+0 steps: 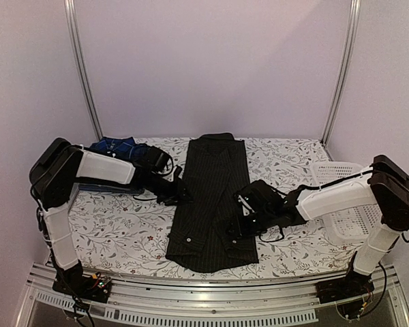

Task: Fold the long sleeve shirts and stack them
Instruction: Move the rectangle-folded shirt to the center of the board, then pick up the rectangle-folded shirt from the center of the board.

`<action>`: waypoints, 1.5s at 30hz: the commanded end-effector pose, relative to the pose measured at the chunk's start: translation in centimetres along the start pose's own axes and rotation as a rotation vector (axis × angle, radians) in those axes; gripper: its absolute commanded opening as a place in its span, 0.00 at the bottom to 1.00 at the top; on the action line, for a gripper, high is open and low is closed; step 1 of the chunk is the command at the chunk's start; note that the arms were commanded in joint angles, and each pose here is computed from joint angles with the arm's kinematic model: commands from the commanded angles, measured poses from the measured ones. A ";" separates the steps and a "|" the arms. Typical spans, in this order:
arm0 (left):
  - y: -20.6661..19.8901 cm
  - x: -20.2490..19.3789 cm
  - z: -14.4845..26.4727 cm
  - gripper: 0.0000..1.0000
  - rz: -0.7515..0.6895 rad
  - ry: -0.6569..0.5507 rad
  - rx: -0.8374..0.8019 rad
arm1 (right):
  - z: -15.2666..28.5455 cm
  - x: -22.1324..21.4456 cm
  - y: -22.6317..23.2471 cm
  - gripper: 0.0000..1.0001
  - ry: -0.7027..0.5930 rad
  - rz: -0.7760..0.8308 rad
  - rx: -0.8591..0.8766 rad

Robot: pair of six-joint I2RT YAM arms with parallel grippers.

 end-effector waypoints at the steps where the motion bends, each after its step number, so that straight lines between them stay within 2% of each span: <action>1: -3.0 -1.0 4.2 0.40 -0.064 -0.026 -0.058 | 3.3 -0.7 0.8 0.43 -0.015 -0.011 0.034; 7: -1.4 -5.3 6.8 0.39 -0.041 0.005 -0.020 | 5.8 -2.4 -0.8 0.44 -0.031 -0.088 0.048; 15: 0.8 -10.5 7.9 0.39 0.033 0.044 -0.013 | 6.2 -4.7 -2.9 0.47 0.017 -0.190 0.090; 24: 0.5 -12.2 7.4 0.39 0.075 0.061 -0.093 | 6.1 -5.5 -4.1 0.46 0.050 -0.271 0.144; 32: 0.7 -13.4 6.3 0.39 0.074 0.105 -0.078 | 5.4 -5.8 -4.4 0.45 0.050 -0.315 0.159; 45: 0.0 -14.8 4.8 0.38 0.061 0.156 -0.053 | 4.4 -6.3 -5.4 0.36 0.060 -0.360 0.118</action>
Point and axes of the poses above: each gripper's point midway between its finger pads, its own z axis back along the fingers, its own y axis along the line the jaws close on, x = y × z, the point moved 2 cm from there along z, back along the fingers, and after that the axes turned 8 degrees about -z, right-handed, at the moved point
